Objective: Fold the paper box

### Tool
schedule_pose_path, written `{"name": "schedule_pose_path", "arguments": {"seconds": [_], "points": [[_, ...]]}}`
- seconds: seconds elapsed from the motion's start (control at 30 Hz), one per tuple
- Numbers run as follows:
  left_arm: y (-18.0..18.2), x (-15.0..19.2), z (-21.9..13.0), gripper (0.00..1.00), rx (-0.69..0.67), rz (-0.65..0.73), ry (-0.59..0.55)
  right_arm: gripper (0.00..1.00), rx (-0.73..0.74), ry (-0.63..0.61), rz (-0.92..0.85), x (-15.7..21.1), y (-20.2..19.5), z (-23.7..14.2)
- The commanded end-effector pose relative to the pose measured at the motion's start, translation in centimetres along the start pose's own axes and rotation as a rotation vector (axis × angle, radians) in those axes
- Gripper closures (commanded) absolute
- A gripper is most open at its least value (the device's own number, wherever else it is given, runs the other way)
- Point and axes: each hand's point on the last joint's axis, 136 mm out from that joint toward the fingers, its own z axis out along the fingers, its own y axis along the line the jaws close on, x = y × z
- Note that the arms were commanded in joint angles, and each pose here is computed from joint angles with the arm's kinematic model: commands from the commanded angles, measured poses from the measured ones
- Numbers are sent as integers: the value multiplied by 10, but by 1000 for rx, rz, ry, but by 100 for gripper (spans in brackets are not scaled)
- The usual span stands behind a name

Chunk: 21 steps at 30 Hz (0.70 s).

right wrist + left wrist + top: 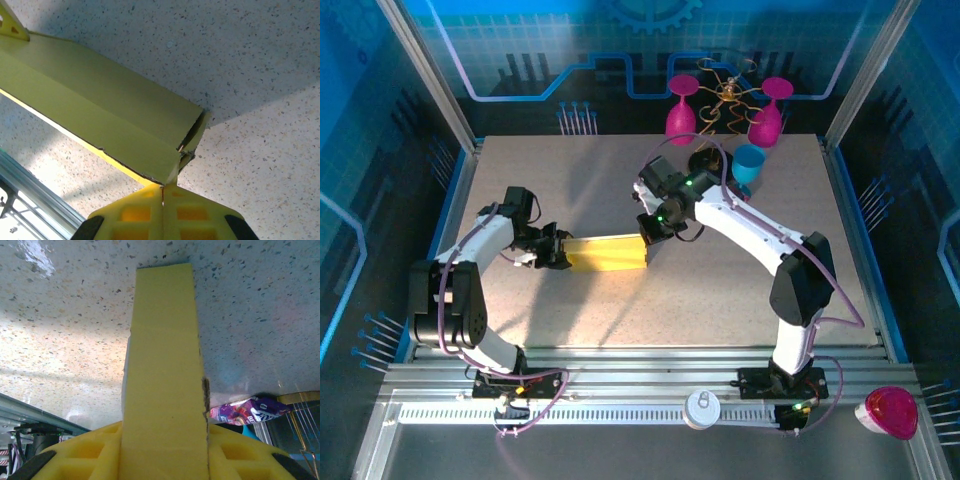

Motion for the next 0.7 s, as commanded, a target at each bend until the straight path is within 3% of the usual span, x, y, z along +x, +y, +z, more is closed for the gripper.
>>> {"name": "schedule_pose_path", "arguments": {"seconds": [0.0, 0.53, 0.67], "points": [[-1, 1, -4, 65, 16, -23, 13, 100, -4, -23, 58, 1, 6, -3], [-1, 2, -2, 65, 14, -16, 21, 100, -18, -23, 144, 3, 6, 5], [-4, 3, -2, 61, 25, -1, 26, 100, 7, -31, 130, 6, -1, 10]]}}
